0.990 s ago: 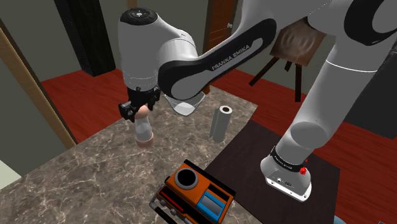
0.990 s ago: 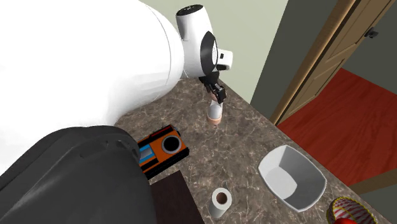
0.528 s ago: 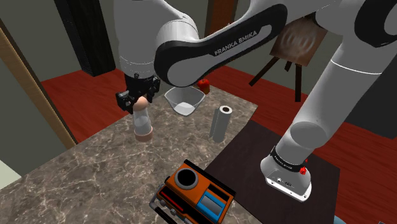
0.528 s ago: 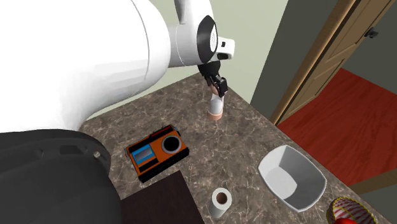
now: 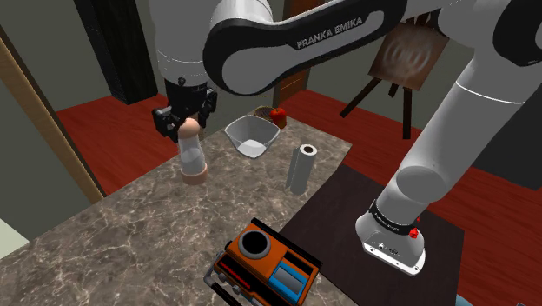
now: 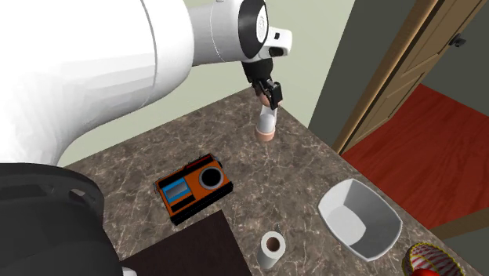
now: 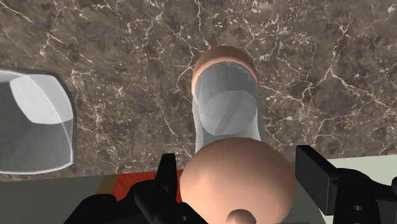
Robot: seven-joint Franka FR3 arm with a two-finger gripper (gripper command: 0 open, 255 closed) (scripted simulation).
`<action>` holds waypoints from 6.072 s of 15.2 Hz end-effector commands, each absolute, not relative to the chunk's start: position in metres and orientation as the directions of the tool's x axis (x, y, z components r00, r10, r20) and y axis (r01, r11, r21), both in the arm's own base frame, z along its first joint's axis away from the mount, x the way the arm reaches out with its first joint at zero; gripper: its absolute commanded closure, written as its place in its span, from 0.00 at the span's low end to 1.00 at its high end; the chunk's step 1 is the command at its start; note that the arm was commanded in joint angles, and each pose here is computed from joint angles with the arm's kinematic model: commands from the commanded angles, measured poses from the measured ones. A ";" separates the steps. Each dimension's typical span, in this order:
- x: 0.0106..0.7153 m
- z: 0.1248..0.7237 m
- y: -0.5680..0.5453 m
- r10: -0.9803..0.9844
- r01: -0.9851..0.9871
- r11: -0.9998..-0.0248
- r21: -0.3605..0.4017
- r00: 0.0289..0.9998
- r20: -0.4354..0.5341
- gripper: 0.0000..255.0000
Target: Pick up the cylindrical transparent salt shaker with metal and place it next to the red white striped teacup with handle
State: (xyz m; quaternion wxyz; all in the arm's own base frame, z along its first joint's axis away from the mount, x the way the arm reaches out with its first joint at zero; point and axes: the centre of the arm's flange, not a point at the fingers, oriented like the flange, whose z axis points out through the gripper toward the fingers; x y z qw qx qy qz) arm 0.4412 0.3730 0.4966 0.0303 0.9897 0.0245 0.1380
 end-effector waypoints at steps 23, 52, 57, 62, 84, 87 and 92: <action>0.457 0.574 0.254 0.057 0.040 -0.997 0.067 0.961 0.272 1.00; 0.507 0.576 -0.125 0.057 0.040 -0.997 0.067 0.961 0.272 1.00; 0.515 0.576 -0.191 0.057 0.040 -0.997 0.067 0.961 0.272 1.00; 0.517 0.555 -0.205 0.057 0.040 -0.997 0.067 0.961 0.272 1.00; 0.517 0.439 -0.205 0.057 0.040 -0.997 0.067 0.961 0.272 1.00; 0.517 0.423 -0.205 0.057 0.040 -0.997 0.067 0.961 0.272 1.00; 0.517 0.396 -0.205 0.057 0.040 -0.997 0.067 0.961 0.272 1.00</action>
